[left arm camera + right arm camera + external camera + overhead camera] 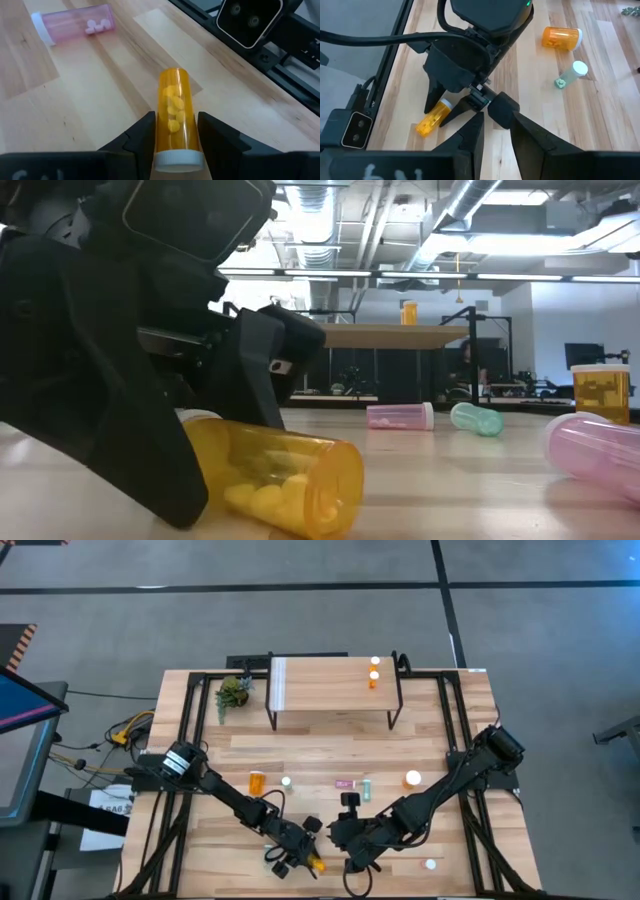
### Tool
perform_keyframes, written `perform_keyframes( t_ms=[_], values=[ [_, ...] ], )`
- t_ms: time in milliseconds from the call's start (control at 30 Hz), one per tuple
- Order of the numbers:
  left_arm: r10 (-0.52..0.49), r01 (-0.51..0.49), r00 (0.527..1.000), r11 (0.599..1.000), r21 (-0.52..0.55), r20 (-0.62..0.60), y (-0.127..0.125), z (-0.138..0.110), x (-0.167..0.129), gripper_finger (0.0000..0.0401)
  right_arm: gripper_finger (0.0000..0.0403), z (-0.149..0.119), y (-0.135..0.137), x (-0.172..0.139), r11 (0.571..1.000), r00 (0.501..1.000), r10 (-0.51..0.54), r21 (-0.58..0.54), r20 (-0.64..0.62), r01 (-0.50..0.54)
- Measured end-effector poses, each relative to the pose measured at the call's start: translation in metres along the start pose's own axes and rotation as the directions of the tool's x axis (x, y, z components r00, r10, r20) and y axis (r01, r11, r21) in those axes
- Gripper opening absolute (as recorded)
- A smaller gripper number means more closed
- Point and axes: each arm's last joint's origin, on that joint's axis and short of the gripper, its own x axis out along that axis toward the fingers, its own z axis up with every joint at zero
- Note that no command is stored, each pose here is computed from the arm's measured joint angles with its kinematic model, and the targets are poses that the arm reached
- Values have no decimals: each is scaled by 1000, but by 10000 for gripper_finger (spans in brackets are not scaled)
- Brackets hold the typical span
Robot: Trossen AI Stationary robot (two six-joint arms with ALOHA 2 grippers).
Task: Pick and place medicine bottles onto shelf by color
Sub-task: Put the small orange pill bottle on the shelf aligned with the other small orange pill bottles
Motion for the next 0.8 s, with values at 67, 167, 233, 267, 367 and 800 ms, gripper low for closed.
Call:
perform_keyframes(
  t_ms=[67, 167, 233, 267, 367, 800],
  values=[
    [3, -3, 1000, 1000, 0, -4, 0, 0, -1, 135, 115, 0, 0, 0, 1000, 1000, 0, 0, 0, 0],
    [4, -4, 1000, 1000, 0, -5, 0, 0, -1, 135, 115, 0, 0, 0, 1000, 1000, 0, 0, 0, 0],
    [4, -4, 1000, 1000, 0, -5, 0, 0, -1, 135, 115, 0, 0, 0, 1000, 1000, 0, -1, 0, 0],
    [5, -5, 1000, 1000, 0, -6, 0, 0, -1, 135, 115, 0, 0, 0, 1000, 1000, 0, -1, 0, 0],
    [6, -6, 1000, 1000, 1, -6, 0, 0, -1, 126, 115, 0, 0, 0, 1000, 1000, 0, -1, 0, 0],
    [9, -9, 999, 1000, -5, -39, 1, 2, -7, 111, 115, 0, 0, 0, 1000, 1000, 1, -2, 0, -1]
  ],
)
